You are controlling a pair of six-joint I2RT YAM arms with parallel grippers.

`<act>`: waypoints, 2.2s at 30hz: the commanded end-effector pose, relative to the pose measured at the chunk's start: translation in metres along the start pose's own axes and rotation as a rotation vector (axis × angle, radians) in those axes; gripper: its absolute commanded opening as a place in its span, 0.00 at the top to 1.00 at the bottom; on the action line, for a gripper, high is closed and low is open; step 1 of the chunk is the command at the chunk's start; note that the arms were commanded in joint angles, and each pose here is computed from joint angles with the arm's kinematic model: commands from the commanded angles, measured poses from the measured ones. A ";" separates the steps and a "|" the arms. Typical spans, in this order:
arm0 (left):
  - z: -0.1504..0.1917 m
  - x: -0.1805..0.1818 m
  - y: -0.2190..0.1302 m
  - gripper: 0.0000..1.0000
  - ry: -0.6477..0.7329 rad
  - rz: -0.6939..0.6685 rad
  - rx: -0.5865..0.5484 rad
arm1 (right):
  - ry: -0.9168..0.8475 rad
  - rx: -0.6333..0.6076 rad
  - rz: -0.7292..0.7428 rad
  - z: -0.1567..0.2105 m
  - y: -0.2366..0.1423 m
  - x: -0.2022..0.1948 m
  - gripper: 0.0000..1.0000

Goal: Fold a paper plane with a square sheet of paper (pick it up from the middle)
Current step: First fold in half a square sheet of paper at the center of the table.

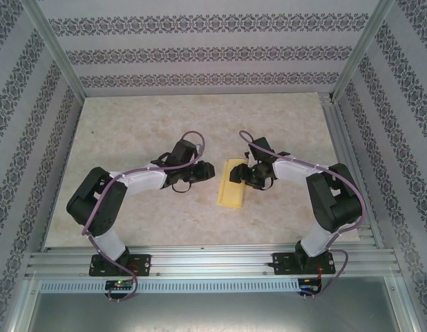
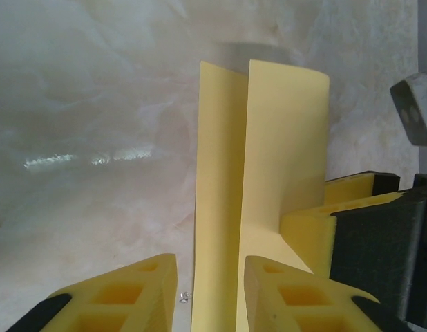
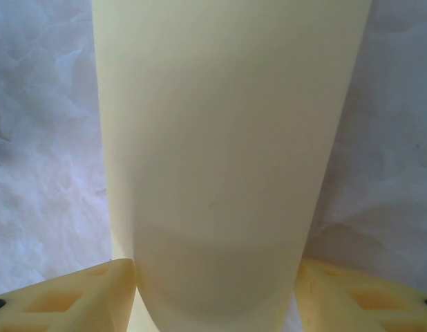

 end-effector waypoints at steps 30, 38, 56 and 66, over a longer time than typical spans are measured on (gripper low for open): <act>0.030 -0.021 0.034 0.65 -0.037 0.142 0.168 | 0.051 -0.078 -0.056 -0.013 -0.010 0.004 0.38; 0.034 -0.023 0.037 0.63 -0.035 0.161 0.204 | 0.051 -0.081 -0.057 -0.012 -0.012 0.004 0.38; 0.040 -0.025 0.040 0.71 -0.027 0.183 0.247 | 0.055 -0.084 -0.063 -0.012 -0.012 0.004 0.38; 0.038 -0.022 0.038 0.91 -0.028 0.172 0.225 | 0.053 -0.091 -0.048 -0.013 -0.019 0.004 0.37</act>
Point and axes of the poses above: each hand's point on the last joint's axis, 136 mm out from that joint toward the fingers, its own y axis out along the fingers, its own x axis along the line the jaws close on, z = x × y, the point moved 2 cm from there along -y, back along the fingers, and after that the axes turned 12 degrees about -y, right-handed, at the moved point
